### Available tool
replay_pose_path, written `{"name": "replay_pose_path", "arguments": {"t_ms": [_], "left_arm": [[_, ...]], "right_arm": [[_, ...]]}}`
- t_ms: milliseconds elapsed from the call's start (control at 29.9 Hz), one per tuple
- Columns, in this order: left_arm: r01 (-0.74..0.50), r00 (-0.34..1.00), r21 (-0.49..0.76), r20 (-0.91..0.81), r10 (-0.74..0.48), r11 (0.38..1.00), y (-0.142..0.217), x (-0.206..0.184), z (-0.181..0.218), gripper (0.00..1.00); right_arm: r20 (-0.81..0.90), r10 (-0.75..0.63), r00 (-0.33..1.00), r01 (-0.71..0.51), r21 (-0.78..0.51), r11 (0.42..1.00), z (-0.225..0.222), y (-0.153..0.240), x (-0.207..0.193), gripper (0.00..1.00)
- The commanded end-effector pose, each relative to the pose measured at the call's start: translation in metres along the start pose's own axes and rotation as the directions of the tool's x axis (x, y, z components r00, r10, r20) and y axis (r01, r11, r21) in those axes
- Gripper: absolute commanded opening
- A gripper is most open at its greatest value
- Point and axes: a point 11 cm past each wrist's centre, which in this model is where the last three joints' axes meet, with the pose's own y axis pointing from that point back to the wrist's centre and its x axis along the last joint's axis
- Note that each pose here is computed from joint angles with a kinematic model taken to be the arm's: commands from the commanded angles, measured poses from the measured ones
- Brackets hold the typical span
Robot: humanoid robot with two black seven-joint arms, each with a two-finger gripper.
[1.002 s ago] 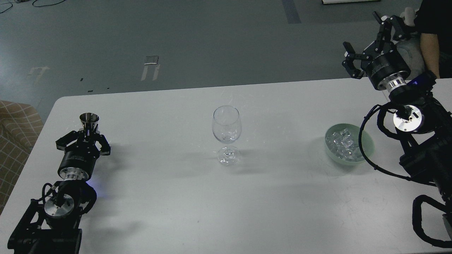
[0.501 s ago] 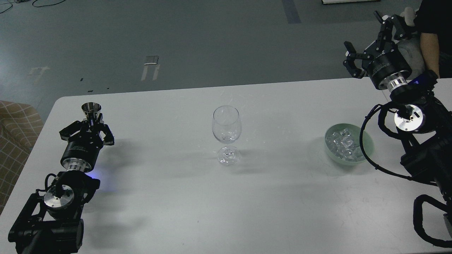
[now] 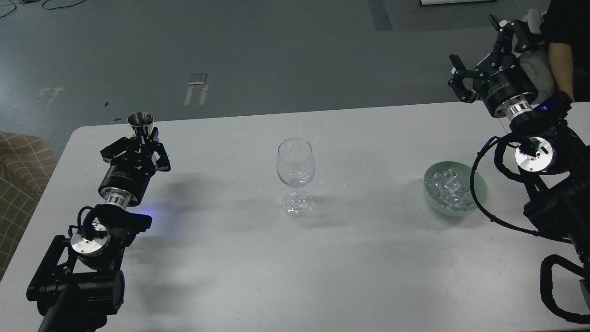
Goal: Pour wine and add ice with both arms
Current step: 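Lift the metal jigger cup upright with the left gripper, then carry the jigger cup with the left gripper to above the wine glass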
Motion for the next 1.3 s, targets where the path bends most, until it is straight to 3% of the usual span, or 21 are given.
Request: {"name": "replay_pose_path", "arguments": {"t_ms": [0,367,802,1269], "left_arm": [[0.02,1.0,0.022,0.008,-0.02,1.0,-0.001,-0.01,-0.004,0.0],[0.044,0.999,0.084,0.018,-0.046,0.995,0.009,-0.03,-0.018,0.0],[0.063,0.997,0.212,0.039,-0.073,0.975,0.019,-0.045,-0.061,0.0],[0.065,0.991,0.257,0.096,-0.092,0.964,0.025,-0.051,-0.072,0.0]], "right_arm": [[0.0,0.002,1.0,-0.002,-0.001,1.0,0.001,0.001,0.001,1.0],[0.002,0.003,1.0,-0.003,-0.006,1.0,0.003,0.002,0.002,1.0],[0.004,0.009,1.0,-0.009,-0.011,1.0,0.006,0.005,0.004,1.0],[0.005,0.012,1.0,-0.012,-0.013,1.0,0.007,0.006,0.005,1.0]]}}
